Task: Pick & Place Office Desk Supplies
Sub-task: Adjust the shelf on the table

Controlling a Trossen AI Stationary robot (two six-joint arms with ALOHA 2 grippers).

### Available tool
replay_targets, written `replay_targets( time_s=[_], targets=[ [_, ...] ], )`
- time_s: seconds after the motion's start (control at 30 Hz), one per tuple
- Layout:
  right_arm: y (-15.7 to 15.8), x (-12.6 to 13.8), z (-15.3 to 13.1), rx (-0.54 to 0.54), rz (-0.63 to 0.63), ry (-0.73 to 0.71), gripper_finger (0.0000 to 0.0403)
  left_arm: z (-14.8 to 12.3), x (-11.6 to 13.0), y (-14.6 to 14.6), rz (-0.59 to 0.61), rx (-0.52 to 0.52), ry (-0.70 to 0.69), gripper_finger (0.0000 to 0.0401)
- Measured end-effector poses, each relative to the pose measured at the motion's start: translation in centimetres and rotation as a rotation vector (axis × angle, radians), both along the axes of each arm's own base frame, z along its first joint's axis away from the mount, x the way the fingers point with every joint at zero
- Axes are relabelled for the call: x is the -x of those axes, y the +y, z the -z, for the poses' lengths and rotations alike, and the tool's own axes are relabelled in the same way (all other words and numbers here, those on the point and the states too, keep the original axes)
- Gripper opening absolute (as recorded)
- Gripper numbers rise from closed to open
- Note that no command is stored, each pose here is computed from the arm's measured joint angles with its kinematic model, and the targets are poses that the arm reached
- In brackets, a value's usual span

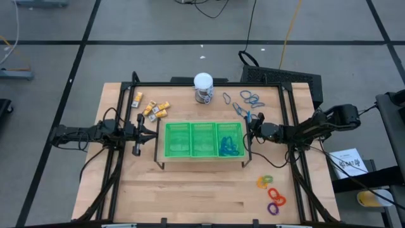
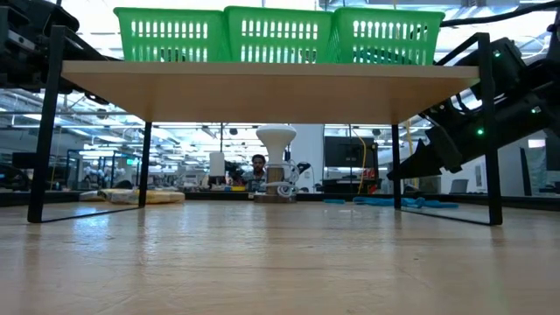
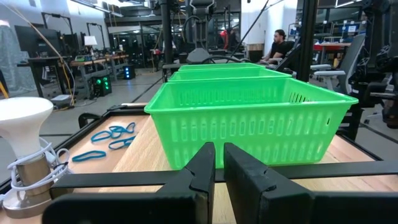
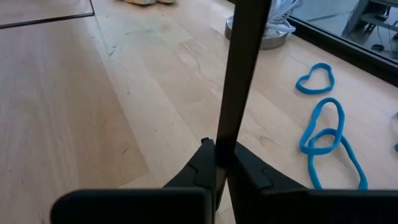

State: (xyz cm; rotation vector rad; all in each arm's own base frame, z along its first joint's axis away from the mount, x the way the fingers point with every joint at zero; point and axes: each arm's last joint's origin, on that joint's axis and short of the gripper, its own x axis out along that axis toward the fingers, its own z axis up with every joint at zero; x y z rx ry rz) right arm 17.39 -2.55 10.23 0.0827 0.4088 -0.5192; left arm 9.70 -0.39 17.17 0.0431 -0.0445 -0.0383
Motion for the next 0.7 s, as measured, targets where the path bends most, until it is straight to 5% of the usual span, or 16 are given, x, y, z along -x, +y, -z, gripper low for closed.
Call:
replay_targets(
  time_s=[0.7],
  targets=[
    [-0.03,0.41,0.54,-0.009,0.035,0.069,0.001,0.0,0.0,0.0,0.0,0.0,0.0,0.0045]
  ],
)
